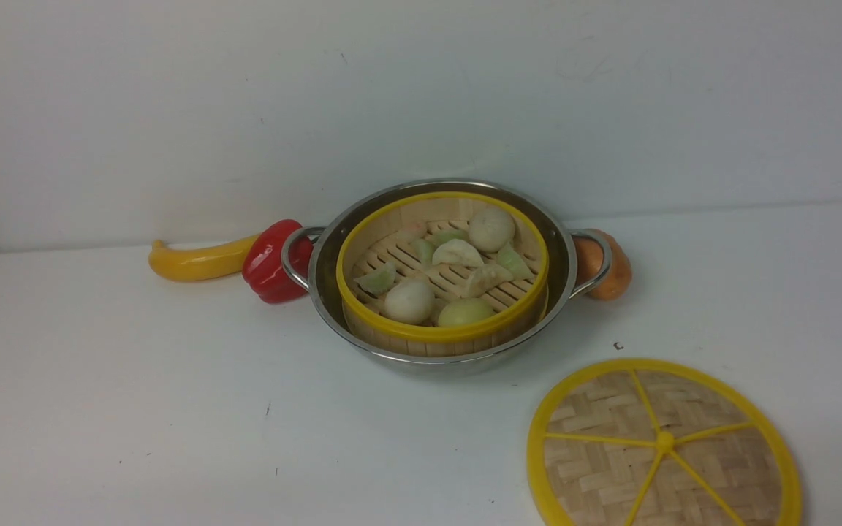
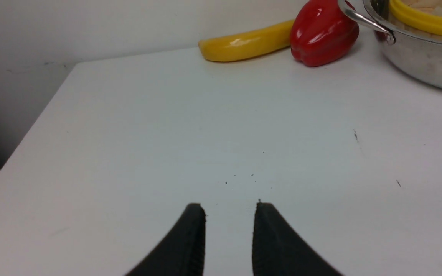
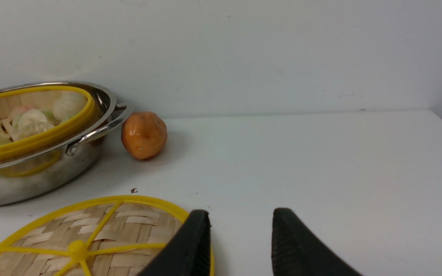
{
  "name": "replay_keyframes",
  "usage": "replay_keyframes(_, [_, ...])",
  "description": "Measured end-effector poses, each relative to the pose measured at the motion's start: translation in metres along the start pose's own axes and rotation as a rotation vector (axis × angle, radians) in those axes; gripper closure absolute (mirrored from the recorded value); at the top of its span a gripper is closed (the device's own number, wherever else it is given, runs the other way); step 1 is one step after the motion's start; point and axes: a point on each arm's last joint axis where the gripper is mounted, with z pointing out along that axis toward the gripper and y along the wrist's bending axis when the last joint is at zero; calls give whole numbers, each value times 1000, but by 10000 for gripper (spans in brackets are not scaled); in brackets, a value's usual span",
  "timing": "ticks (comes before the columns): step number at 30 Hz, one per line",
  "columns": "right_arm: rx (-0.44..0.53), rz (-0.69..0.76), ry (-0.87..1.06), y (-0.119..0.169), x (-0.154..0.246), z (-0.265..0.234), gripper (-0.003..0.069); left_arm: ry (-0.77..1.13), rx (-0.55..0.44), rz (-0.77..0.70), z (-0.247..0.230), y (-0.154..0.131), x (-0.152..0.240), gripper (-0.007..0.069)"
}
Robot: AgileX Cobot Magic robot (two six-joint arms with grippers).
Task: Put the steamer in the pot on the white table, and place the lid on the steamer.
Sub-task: 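Move the gripper down to the bamboo steamer lid and grasp its center knob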
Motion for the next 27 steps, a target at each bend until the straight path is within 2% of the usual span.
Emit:
replay_keyframes(7, [0,0,0,0,0,0,414,-4,40,12,0,-2,0,447])
replay_keyframes(27, [0,0,0,0,0,0,414,-4,42,15,0,-2,0,426])
